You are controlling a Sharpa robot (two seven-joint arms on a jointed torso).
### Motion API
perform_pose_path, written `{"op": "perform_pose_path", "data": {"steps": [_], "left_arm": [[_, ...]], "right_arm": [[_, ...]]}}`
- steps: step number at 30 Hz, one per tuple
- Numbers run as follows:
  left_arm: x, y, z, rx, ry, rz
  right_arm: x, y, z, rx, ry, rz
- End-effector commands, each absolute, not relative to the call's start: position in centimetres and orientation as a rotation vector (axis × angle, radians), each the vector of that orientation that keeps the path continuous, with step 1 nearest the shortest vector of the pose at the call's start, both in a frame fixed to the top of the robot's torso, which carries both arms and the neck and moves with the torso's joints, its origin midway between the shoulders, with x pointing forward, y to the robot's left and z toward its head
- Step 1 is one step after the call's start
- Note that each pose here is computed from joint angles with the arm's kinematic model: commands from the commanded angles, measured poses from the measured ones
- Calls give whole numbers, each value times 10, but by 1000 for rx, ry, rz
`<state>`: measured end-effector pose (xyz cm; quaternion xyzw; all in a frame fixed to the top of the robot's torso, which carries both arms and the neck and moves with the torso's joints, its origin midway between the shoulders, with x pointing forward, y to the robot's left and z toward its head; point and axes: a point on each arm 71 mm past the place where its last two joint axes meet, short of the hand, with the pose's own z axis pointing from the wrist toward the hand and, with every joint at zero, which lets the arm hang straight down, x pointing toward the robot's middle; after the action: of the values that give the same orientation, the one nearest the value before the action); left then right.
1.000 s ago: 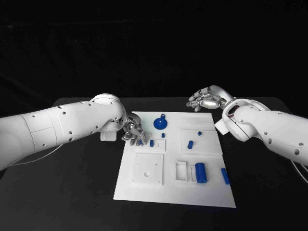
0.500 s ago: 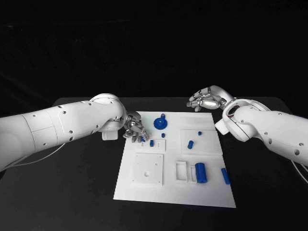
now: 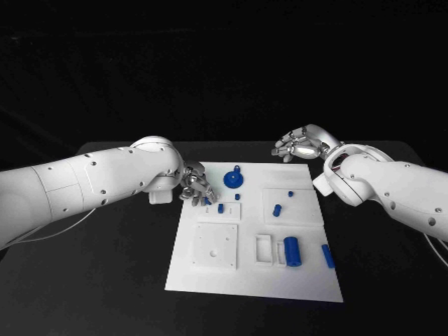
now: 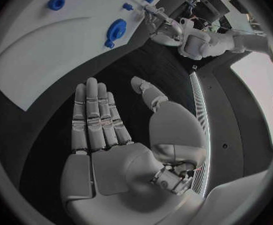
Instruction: Assemble the parts on the task board
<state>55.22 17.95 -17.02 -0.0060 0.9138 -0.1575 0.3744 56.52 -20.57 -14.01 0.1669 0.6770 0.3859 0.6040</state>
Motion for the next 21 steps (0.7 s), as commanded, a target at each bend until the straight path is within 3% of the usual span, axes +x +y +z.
{"op": "perform_pose_path", "data": {"steps": [1,21], "left_arm": [[550,180,-175,-5,2364,-401],[538,187,-178,21,2448,-448]], "right_arm": [[565,-204,-141,375,1574,904],[564,-205,-142,376,1575,903]]}}
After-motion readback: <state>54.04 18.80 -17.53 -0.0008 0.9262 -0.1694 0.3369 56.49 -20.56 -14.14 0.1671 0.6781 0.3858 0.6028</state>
